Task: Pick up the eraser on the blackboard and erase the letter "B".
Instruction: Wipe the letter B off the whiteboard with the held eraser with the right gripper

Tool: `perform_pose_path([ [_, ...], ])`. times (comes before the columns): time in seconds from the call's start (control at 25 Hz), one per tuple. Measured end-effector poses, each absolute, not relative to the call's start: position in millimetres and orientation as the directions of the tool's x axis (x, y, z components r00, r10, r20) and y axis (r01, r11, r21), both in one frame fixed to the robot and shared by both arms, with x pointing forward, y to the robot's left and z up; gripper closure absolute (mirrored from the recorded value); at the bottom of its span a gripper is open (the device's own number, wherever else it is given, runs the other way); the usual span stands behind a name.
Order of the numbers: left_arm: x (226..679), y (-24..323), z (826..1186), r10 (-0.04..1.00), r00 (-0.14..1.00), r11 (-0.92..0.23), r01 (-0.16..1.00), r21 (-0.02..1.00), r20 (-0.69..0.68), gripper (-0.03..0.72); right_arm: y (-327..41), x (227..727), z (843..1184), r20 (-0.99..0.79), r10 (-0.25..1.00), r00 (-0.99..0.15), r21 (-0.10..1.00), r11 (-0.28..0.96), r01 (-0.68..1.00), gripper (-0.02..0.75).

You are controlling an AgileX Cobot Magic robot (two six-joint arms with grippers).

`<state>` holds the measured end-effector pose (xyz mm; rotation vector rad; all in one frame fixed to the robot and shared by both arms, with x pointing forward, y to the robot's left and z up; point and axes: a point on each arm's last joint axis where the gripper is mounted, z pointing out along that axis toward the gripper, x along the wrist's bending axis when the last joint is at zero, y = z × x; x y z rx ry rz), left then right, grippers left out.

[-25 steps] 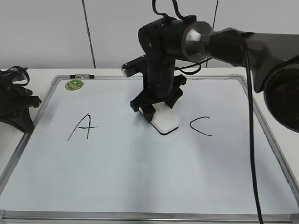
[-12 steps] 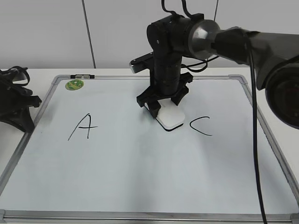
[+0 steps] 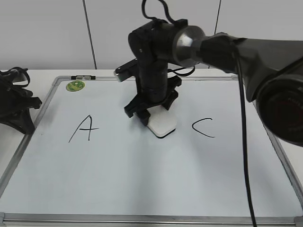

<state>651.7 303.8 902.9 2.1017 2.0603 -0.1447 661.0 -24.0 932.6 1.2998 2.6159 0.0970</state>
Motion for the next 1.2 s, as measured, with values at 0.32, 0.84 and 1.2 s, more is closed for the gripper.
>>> perform_pose_path([
  [0.32,651.7,303.8,902.9,0.978,0.027,-0.013,0.997,0.07,-0.205,0.677,21.8,634.5,938.0,-0.096,0.743,-0.662,0.172,0.668,0.724,0.194],
  [0.84,651.6,303.7,902.8,0.978,0.027,-0.013,0.998,0.068,-0.205,0.677,-0.1,656.3,980.2,-0.111,0.783,-0.611,0.281,0.615,0.737,0.194],
  [1.2,651.6,303.7,902.8,0.978,0.027,-0.013,0.998,0.068,-0.205,0.677,-14.6,666.0,950.3,-0.078,0.792,-0.606,0.215,0.607,0.765,0.194],
])
